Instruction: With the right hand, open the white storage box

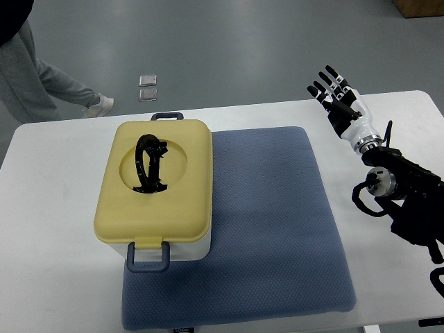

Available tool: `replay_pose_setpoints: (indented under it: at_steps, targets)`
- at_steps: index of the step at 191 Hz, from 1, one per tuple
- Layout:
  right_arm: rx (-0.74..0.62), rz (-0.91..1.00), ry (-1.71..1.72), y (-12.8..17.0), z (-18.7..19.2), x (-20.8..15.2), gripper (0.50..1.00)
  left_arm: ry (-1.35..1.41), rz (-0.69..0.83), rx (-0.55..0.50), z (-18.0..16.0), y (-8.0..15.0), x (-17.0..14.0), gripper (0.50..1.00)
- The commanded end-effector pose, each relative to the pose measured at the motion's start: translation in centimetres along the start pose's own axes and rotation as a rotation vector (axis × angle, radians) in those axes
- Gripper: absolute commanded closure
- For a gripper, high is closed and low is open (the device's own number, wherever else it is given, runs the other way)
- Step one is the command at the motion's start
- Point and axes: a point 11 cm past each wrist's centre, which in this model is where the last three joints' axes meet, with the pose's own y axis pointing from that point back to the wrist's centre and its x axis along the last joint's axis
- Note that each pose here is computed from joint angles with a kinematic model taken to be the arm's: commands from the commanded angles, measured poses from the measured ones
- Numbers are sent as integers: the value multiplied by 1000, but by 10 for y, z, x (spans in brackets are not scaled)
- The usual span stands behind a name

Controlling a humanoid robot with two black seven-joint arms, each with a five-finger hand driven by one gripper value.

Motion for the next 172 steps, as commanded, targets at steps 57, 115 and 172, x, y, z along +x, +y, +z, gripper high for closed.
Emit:
replay_pose_setpoints:
  at_steps: [57,115,172]
  targets:
    - [-20,-12,25,1,7,-5,574,-2,0,0,0,0,0,500]
    - [10,-125,153,-20,-23,-29,576,-2,0,-2,1,0,0,500]
    - [71,-433,538,-52,-95,-100,576,-2,0,-2,1,0,0,500]
